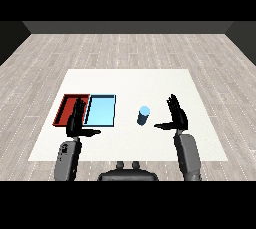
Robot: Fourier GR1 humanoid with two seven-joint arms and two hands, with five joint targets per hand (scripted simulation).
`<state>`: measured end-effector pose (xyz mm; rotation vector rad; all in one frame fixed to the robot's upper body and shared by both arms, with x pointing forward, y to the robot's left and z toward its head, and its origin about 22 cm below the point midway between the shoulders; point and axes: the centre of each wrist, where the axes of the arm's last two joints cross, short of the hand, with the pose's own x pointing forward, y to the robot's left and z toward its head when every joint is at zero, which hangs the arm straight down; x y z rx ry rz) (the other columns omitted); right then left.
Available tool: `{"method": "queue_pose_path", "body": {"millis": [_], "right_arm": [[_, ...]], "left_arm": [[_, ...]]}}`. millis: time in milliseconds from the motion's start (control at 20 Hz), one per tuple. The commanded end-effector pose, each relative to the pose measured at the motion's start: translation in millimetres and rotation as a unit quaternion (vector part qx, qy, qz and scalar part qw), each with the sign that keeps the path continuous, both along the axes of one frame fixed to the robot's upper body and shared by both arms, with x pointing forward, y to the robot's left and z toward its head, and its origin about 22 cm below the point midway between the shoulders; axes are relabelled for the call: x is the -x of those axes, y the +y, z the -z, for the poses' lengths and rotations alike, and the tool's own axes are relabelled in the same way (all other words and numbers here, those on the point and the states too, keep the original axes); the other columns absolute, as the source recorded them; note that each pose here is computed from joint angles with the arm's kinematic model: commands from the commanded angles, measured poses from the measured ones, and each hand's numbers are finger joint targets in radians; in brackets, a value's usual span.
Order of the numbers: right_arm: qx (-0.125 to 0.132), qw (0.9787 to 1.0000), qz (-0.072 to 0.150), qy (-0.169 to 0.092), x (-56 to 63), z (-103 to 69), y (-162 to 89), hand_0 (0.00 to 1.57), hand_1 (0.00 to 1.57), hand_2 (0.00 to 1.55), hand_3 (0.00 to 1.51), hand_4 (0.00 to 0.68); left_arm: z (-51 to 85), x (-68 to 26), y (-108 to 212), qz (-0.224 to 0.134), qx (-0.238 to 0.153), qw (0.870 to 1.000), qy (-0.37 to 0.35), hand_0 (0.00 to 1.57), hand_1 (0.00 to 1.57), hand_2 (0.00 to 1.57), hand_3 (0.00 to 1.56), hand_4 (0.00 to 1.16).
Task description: Pick the blue can and put it in the blue box
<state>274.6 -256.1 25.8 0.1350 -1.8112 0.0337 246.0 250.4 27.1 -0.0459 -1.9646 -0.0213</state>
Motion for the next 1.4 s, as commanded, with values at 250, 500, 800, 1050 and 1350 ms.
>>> {"method": "queue_pose_path", "body": {"millis": [250, 500, 800, 1050, 1350], "right_arm": [[-0.013, 0.9996, -0.016, -0.017, -11.1, 5.7, 5.5, 0.00, 0.00, 0.00, 0.00, 0.000], [-0.024, 0.9995, -0.016, -0.011, -9.9, 10.9, 5.8, 0.00, 0.00, 0.00, 0.00, 0.000], [-0.053, 0.9982, -0.027, -0.001, -13.2, 9.4, 26.3, 0.00, 0.00, 0.00, 0.00, 0.000], [-0.059, 0.9975, -0.036, 0.014, -14.9, 15.5, 35.0, 0.00, 0.00, 0.00, 0.00, 0.000], [-0.098, 0.9948, -0.019, 0.022, -26.9, 31.3, 41.1, 0.00, 0.00, 0.00, 0.00, 0.000]], "left_arm": [[6.6, 0.2, -6.0, 0.019, 0.013, 0.999, -0.041, 0.00, 0.00, 0.00, 0.00, 0.00], [5.0, -13.7, -3.6, 0.003, 0.004, 0.999, -0.036, 0.00, 0.00, 0.00, 0.00, 0.00], [-17.0, -6.7, -0.2, 0.011, 0.016, 0.999, -0.044, 0.00, 0.00, 0.00, 0.00, 0.00], [13.4, -6.8, 16.1, 0.002, 0.018, 0.999, -0.034, 0.00, 0.00, 0.00, 0.00, 0.00], [-7.6, -0.3, 12.4, -0.008, 0.023, 0.999, -0.042, 0.00, 0.00, 0.00, 0.00, 0.00]]}}
